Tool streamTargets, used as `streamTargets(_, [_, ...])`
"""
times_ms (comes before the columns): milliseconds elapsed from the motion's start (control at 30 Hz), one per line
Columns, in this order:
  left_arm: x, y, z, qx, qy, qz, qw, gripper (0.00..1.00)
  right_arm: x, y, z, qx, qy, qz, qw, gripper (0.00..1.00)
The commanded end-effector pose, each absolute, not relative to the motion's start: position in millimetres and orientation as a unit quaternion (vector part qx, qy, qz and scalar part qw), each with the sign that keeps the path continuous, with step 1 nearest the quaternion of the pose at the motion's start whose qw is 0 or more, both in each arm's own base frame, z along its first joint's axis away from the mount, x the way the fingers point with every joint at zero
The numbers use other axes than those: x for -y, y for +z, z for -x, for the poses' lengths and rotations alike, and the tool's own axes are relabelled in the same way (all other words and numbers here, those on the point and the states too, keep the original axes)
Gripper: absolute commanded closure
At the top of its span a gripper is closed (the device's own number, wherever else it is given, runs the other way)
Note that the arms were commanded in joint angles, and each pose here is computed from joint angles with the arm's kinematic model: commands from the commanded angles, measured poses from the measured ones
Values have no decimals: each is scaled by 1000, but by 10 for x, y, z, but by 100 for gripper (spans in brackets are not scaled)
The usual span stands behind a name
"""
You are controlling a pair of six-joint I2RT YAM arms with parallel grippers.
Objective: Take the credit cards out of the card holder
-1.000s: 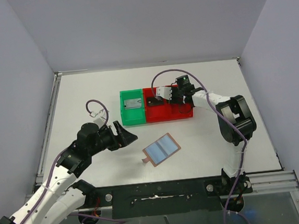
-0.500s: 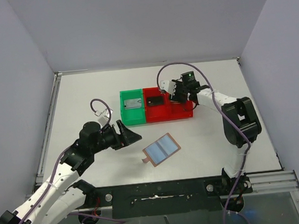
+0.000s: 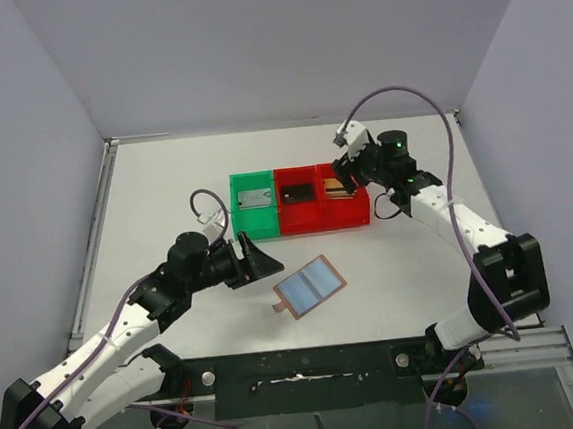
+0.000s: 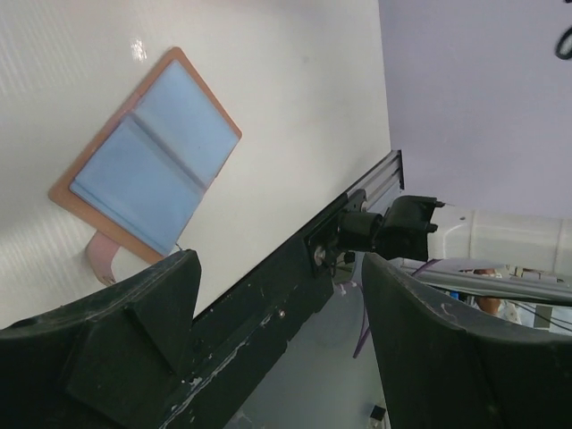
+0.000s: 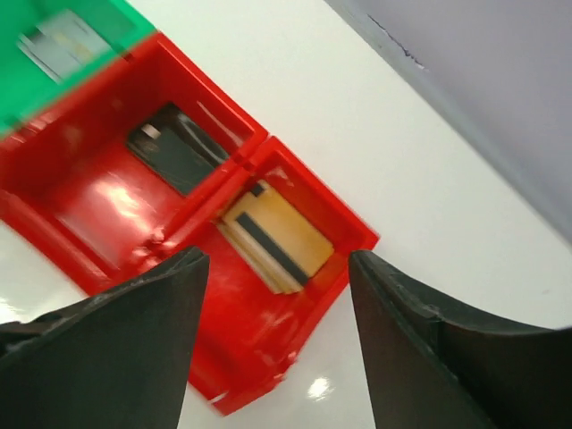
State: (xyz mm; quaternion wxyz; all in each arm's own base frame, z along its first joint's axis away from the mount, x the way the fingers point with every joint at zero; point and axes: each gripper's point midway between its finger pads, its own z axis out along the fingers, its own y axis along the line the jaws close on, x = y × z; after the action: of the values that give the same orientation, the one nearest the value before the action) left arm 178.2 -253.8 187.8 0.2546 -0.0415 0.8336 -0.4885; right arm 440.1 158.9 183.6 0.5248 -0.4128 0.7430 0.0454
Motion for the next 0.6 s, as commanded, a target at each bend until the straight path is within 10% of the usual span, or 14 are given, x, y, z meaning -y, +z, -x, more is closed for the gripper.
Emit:
streamTargets(0, [2711,1998,-1853,-824,-493,58,272,29,-1686,2307,-3996,-796,237,165,532,36])
streamTargets(167, [2831,1806,-1840,-839,-469,95,259,29,-1782,1627,-3267,-868,332,76,363,39])
streamTargets(567, [2912,1357,-1879,-859,-437,150,219,31,-2192,655,-2372,-924,271,22,268,46])
